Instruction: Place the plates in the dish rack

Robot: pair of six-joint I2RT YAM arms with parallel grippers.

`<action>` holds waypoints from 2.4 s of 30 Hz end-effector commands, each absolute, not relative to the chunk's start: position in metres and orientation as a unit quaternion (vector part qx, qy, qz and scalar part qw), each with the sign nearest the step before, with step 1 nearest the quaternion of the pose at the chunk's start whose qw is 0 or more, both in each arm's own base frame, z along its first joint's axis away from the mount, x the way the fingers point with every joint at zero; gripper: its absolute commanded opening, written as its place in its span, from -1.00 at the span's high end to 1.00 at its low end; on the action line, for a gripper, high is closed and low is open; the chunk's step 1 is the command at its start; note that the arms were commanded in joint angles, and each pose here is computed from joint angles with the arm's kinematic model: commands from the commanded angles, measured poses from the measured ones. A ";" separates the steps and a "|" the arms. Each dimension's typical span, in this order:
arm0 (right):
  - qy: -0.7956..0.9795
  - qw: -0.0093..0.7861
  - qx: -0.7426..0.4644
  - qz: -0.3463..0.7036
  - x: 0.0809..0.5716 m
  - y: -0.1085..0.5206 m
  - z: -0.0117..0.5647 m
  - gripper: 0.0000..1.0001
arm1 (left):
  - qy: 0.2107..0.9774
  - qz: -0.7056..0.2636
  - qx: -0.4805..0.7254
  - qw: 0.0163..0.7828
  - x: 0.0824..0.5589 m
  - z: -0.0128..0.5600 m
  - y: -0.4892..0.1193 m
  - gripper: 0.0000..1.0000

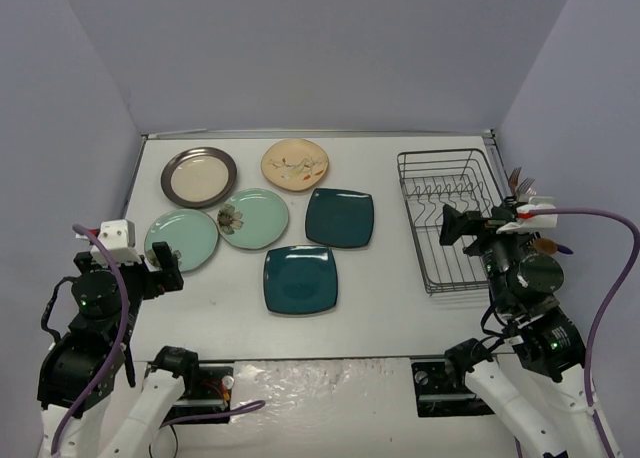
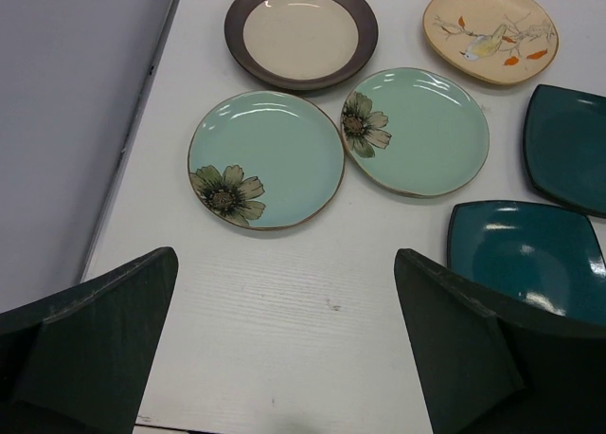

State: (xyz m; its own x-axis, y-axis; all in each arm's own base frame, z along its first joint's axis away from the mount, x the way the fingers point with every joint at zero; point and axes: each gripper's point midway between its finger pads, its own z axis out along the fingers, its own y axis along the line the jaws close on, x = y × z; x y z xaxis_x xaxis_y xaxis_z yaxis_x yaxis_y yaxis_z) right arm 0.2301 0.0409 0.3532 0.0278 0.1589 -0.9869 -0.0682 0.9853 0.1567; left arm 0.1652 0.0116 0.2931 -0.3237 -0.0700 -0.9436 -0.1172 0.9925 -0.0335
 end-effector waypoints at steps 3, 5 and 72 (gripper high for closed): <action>0.682 0.720 0.009 0.132 0.236 0.065 0.364 -1.00 | 0.829 -0.051 -0.070 0.552 0.192 0.297 -0.019 -0.94; 0.691 0.708 -0.009 0.149 0.240 0.077 0.358 -1.00 | 0.839 -0.082 -0.069 0.533 0.198 0.290 -0.032 -0.94; 0.769 0.513 -0.129 0.358 0.253 0.193 0.231 -1.00 | 0.861 -0.426 -0.135 0.244 0.243 0.051 -0.194 1.00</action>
State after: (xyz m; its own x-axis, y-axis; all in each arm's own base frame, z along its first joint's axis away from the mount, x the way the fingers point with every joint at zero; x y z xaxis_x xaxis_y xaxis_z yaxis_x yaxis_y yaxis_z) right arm 0.2483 0.1766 0.2164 -0.4637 0.1310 -0.8763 -0.5131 0.7666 0.3861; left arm 0.2457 -0.1938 0.0266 -0.8515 -0.4532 -0.2636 -0.0728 0.6001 -0.7966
